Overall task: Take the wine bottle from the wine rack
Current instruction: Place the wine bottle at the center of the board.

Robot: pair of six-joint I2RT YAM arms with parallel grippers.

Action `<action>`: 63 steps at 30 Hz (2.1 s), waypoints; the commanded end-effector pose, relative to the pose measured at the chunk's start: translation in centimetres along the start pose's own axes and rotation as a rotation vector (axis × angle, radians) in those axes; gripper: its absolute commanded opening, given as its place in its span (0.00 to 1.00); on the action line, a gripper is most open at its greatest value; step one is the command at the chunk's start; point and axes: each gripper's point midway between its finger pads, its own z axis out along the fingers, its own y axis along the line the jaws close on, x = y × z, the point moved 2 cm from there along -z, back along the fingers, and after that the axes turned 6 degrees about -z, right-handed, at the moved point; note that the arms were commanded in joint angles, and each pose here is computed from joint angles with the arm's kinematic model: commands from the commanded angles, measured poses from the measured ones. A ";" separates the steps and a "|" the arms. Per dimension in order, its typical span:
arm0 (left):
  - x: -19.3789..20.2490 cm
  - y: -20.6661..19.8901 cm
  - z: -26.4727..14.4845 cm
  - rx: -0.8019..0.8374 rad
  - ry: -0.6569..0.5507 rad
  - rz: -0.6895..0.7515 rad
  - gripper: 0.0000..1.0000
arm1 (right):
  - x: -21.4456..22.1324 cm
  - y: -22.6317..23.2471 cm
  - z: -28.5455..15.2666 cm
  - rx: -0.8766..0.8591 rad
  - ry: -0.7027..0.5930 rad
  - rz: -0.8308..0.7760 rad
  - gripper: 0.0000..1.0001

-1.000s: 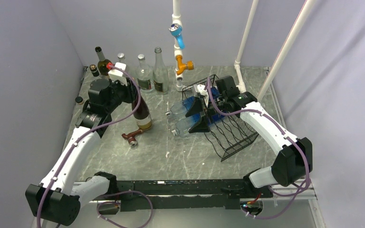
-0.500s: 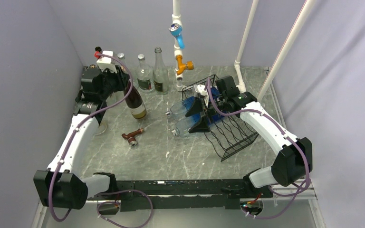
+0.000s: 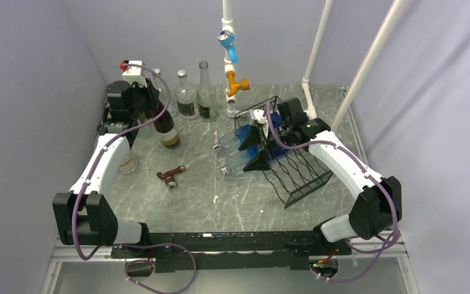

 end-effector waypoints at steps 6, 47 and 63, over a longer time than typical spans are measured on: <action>-17.2 -1.2 -2.8 -0.001 -0.596 0.086 0.00 | -0.4 0.1 -0.2 -0.012 -0.024 -0.032 0.86; -17.3 -3.1 -7.6 0.061 -0.497 -0.066 1.00 | -0.2 -0.1 -0.7 0.003 -0.019 -0.044 0.86; -8.4 -7.6 -14.7 0.328 -0.277 -0.281 1.00 | 0.6 0.0 -1.3 0.019 -0.006 -0.081 0.86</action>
